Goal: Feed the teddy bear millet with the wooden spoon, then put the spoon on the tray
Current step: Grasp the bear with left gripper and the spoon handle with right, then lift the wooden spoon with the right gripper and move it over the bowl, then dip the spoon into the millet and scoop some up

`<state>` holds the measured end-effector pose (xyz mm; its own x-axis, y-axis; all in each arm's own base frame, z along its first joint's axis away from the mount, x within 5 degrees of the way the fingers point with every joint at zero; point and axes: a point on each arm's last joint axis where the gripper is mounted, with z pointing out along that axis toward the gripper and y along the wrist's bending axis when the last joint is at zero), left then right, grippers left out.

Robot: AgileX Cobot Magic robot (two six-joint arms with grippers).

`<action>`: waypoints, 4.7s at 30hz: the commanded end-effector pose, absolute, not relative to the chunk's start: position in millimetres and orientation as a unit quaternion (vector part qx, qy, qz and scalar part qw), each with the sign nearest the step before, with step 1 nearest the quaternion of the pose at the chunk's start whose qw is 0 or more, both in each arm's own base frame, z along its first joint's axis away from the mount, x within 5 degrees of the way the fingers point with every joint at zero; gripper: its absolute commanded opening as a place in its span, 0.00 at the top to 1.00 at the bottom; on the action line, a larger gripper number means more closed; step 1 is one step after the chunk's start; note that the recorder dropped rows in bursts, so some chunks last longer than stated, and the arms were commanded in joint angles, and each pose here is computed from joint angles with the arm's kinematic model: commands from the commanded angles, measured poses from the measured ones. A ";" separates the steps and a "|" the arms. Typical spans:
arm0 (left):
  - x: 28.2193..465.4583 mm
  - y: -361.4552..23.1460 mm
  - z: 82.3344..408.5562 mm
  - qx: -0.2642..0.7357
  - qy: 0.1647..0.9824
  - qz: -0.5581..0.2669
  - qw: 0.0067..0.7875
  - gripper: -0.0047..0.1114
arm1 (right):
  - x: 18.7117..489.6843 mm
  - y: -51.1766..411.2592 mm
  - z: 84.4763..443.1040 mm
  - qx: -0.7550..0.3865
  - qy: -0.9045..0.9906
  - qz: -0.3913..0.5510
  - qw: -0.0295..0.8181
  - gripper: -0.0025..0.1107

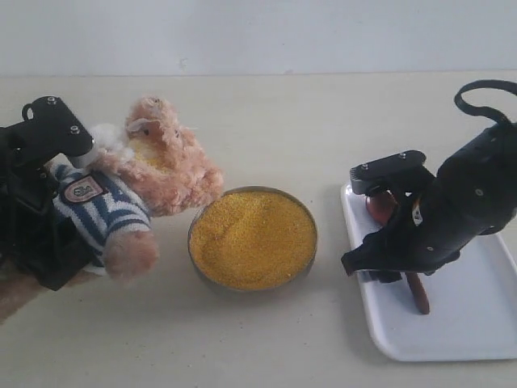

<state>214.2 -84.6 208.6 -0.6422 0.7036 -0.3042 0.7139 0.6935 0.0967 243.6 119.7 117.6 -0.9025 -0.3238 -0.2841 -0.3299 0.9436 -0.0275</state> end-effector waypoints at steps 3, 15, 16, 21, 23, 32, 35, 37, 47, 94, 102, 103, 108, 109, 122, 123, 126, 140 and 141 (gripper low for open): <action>214.2 -86.1 211.2 0.388 0.904 -0.020 0.179 0.93 | 246.9 118.0 119.8 -0.181 0.979 -0.028 0.092 0.98; 213.0 -85.8 210.8 0.392 0.904 -0.020 0.172 0.93 | 226.2 159.4 260.2 -0.395 0.906 -0.110 0.110 0.98; 212.1 -85.5 210.5 0.394 0.904 -0.021 0.167 0.93 | 220.7 165.2 263.1 -0.426 0.886 -0.148 0.109 0.98; 211.3 -85.3 210.2 0.395 0.904 -0.021 0.162 0.93 | 193.4 216.2 259.3 -0.533 0.772 -0.300 0.173 0.98; 210.6 -85.1 210.0 0.396 0.904 -0.021 0.158 0.93 | 185.2 237.4 246.3 -0.577 0.723 -0.335 0.180 0.98; 211.1 -72.5 208.9 0.379 0.915 0.041 0.133 0.93 | 176.8 281.2 187.5 -0.678 0.572 -0.436 0.149 0.98; 211.1 -72.5 208.9 0.379 0.915 0.041 0.133 0.93 | 180.1 283.6 187.7 -0.700 0.529 -0.458 0.145 0.98; 211.1 -72.6 208.9 0.379 0.915 0.040 0.133 0.93 | 182.4 285.3 190.5 -0.700 0.513 -0.470 0.157 0.98; 210.5 -72.9 208.7 0.374 0.917 0.037 0.131 0.93 | 190.5 291.1 171.7 -0.721 0.455 -0.505 0.135 0.98; 210.8 -74.4 208.9 0.369 0.919 0.029 0.136 0.93 | 186.5 291.5 164.1 -0.679 0.670 -0.299 0.011 0.98; 210.8 -74.5 208.9 0.368 0.919 0.029 0.136 0.93 | 195.0 288.3 166.0 -0.665 0.692 -0.283 0.005 0.98; 210.8 -74.5 208.9 0.368 0.919 0.029 0.136 0.93 | 196.8 286.1 165.2 -0.661 0.699 -0.275 -0.002 0.98; 211.0 -74.5 209.0 0.368 0.919 0.029 0.137 0.93 | 201.6 280.4 164.8 -0.651 0.715 -0.255 -0.017 0.98; 211.2 -74.6 209.0 0.368 0.919 0.029 0.138 0.93 | 201.4 280.3 166.3 -0.652 0.714 -0.254 -0.016 0.98; 211.6 -74.8 209.1 0.368 0.919 0.029 0.140 0.93 | 200.0 277.6 186.3 -0.656 0.714 -0.246 0.009 0.98; 211.6 -74.8 209.1 0.368 0.919 0.029 0.140 0.93 | 200.0 277.6 186.3 -0.656 0.714 -0.246 0.009 0.98; 211.6 -74.8 209.1 0.368 0.919 0.029 0.140 0.93 | 201.1 276.7 186.2 -0.651 0.718 -0.245 0.009 0.98; 211.6 -74.8 209.1 0.368 0.919 0.029 0.140 0.93 | 221.6 277.1 201.2 -0.570 0.815 -0.106 -0.009 0.98; 211.6 -74.8 209.1 0.368 0.919 0.029 0.140 0.93 | 220.8 277.6 201.0 -0.568 0.817 -0.101 -0.011 0.98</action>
<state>211.7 -73.2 206.9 -0.6852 0.6984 -0.2065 0.6813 0.7149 0.1574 221.3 277.3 195.4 -0.3515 -0.9234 0.1541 -0.9300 0.3256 -0.1706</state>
